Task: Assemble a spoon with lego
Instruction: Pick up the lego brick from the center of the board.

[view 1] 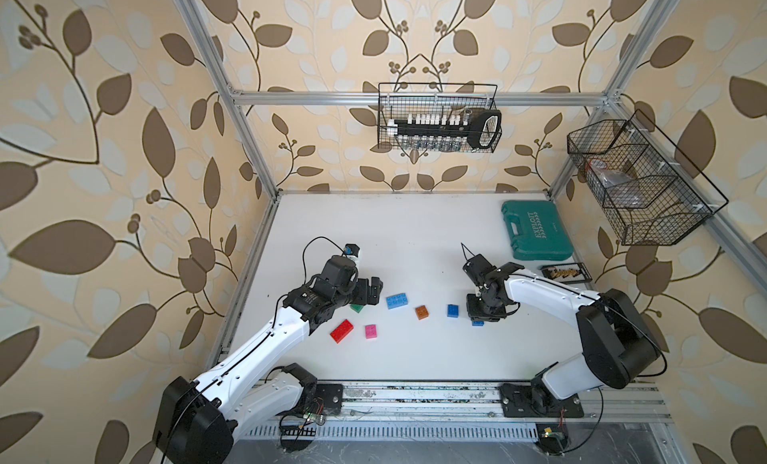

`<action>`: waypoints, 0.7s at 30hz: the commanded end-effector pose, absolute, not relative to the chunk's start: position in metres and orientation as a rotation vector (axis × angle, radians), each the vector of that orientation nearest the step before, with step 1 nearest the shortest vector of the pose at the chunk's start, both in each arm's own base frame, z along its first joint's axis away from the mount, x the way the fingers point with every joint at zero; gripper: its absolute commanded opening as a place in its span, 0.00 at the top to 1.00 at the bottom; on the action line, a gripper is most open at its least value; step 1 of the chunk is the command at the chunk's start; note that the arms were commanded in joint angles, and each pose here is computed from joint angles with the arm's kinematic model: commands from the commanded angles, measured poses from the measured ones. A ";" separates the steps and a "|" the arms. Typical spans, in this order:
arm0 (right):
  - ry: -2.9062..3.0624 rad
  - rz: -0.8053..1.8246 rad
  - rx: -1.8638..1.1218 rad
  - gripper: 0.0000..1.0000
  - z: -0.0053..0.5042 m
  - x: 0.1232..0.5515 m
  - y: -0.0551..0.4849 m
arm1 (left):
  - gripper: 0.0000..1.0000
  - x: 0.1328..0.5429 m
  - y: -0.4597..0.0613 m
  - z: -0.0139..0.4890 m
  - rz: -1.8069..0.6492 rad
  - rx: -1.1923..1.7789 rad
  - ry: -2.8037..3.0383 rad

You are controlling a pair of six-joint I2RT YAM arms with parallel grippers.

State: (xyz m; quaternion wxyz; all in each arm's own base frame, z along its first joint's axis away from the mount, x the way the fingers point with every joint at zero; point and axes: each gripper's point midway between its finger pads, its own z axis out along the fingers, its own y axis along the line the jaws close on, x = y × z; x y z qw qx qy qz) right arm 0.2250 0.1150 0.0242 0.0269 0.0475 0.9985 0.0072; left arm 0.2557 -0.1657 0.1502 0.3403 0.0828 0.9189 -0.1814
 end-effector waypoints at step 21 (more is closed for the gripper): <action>2.963 0.194 0.238 0.82 0.088 0.243 0.152 | 0.01 0.182 -0.238 0.150 -0.818 0.785 2.076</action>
